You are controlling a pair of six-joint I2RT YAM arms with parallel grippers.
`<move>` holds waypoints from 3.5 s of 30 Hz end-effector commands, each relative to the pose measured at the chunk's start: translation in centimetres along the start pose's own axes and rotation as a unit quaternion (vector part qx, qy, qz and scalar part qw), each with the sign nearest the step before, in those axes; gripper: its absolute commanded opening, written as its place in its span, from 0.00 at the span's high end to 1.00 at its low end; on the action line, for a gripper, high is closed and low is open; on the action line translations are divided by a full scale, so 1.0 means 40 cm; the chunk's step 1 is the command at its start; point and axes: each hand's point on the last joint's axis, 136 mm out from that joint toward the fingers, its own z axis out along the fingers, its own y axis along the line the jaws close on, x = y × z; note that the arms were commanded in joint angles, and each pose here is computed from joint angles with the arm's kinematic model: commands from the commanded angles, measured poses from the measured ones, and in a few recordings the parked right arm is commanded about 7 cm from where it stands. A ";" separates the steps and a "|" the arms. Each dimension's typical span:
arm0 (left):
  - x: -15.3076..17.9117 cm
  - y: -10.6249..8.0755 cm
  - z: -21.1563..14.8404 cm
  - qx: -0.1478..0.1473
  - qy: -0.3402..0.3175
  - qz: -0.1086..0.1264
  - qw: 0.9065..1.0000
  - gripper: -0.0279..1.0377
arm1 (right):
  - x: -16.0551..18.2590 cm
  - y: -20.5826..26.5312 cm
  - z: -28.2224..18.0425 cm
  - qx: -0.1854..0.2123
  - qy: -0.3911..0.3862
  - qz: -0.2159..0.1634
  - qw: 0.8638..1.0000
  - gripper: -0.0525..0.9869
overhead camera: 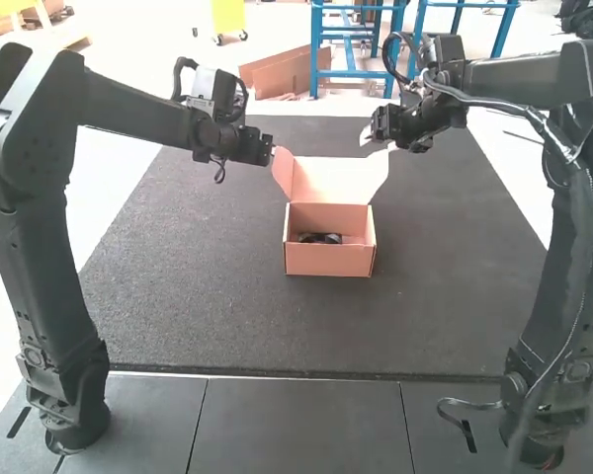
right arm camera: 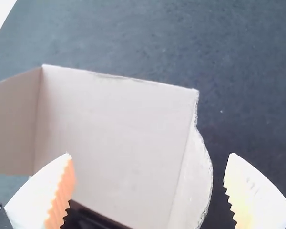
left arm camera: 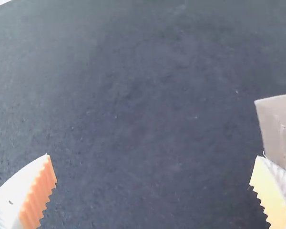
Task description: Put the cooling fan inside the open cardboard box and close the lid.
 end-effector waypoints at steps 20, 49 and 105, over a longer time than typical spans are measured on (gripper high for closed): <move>-0.023 -0.149 -0.016 0.108 -0.009 -0.007 0.994 0.07 | 0.015 -0.015 0.022 0.004 0.021 0.001 1.000 0.67; -0.026 -0.148 -0.015 0.108 -0.014 0.000 0.994 0.07 | -0.028 -0.049 -0.007 0.033 0.009 -0.008 0.999 0.73; -0.061 -0.157 -0.030 0.112 -0.026 -0.002 0.993 0.07 | 0.065 0.027 -0.014 0.038 0.089 -0.048 0.994 0.97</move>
